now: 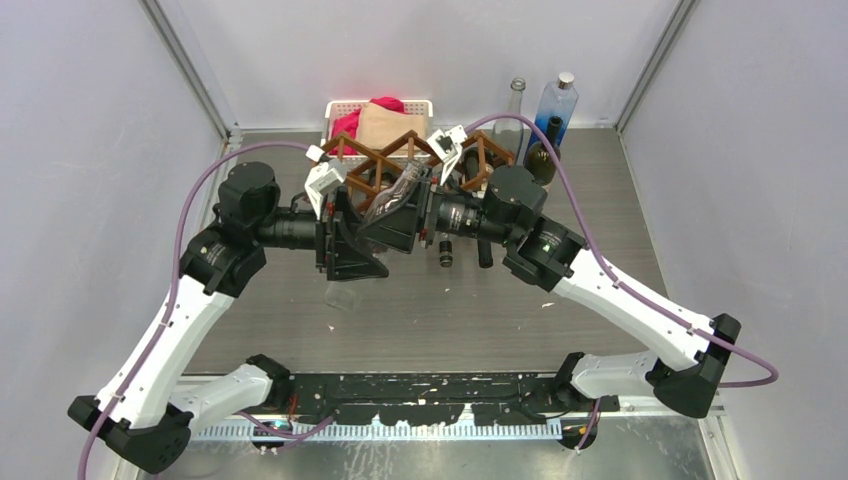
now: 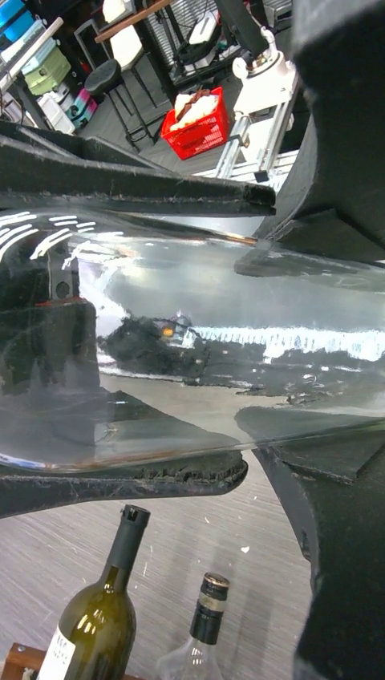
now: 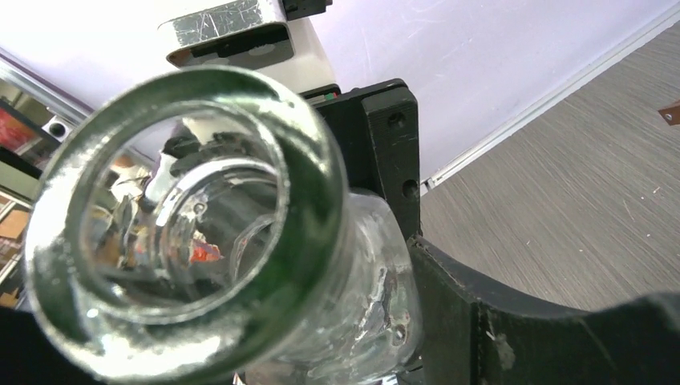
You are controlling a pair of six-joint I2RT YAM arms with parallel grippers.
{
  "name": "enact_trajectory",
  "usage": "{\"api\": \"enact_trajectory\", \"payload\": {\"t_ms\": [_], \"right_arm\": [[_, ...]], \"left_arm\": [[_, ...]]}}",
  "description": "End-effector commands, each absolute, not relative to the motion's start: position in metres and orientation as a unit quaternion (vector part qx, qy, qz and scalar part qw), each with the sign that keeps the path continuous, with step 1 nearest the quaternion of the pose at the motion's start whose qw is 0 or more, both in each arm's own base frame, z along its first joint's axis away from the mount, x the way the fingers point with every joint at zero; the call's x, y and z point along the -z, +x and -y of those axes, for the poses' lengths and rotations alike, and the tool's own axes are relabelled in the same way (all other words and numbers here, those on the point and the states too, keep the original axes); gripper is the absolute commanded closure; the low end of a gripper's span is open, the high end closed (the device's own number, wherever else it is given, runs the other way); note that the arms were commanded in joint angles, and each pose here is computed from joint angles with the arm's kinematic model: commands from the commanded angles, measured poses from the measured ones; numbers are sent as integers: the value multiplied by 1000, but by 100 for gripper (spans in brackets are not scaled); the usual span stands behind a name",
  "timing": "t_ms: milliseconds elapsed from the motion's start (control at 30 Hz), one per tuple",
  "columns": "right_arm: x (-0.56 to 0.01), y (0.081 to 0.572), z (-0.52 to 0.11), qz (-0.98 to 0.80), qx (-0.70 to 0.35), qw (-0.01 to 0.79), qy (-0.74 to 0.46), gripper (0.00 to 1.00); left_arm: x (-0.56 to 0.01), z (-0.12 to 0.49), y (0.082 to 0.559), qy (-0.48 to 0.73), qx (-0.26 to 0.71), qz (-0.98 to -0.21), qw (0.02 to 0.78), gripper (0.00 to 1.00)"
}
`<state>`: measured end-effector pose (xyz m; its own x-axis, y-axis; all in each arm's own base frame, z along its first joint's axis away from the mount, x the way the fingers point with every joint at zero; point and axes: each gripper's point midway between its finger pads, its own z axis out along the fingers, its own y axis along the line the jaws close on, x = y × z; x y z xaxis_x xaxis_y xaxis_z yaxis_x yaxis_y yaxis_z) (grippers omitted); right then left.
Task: Take the wine bottle off the wine rack
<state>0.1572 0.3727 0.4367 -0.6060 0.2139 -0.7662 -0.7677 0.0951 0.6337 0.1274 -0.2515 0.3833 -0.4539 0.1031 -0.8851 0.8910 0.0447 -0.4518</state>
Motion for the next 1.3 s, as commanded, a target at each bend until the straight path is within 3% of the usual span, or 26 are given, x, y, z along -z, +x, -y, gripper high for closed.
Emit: {"api": "enact_trajectory", "payload": {"t_ms": [0, 33, 67, 100, 133, 367, 567, 833, 1100, 1267], "right_arm": [[-490, 140, -359, -574, -660, 420, -241, 83], [-490, 144, -356, -581, -646, 435, -238, 92], [-487, 149, -351, -597, -627, 443, -232, 98], [-484, 154, -346, -610, -607, 456, -226, 99], [-481, 161, -340, -624, -584, 471, -220, 99], [-450, 204, -268, -713, -392, 562, -151, 99], [-435, 230, -192, -754, -228, 613, -64, 99], [-429, 263, -115, -768, -80, 634, 46, 99], [-374, 334, -38, -776, 61, 604, 173, 99], [-347, 370, 9, -760, 73, 596, 251, 100]], "left_arm": [[-408, 248, 127, 411, 553, -609, 393, 57], [-402, 246, 135, 404, 534, -626, 400, 32], [-393, 243, 139, 401, 515, -642, 402, 14], [-386, 240, 146, 404, 492, -654, 408, 3], [-379, 237, 153, 404, 468, -668, 414, 1], [-328, 197, 197, 437, 277, -742, 425, 0], [-312, 171, 217, 434, 193, -791, 386, 0], [-324, 164, 249, 365, 164, -819, 410, 0], [-351, 169, 264, 327, 175, -794, 482, 0], [-344, 173, 262, 316, 190, -793, 485, 0]]}}
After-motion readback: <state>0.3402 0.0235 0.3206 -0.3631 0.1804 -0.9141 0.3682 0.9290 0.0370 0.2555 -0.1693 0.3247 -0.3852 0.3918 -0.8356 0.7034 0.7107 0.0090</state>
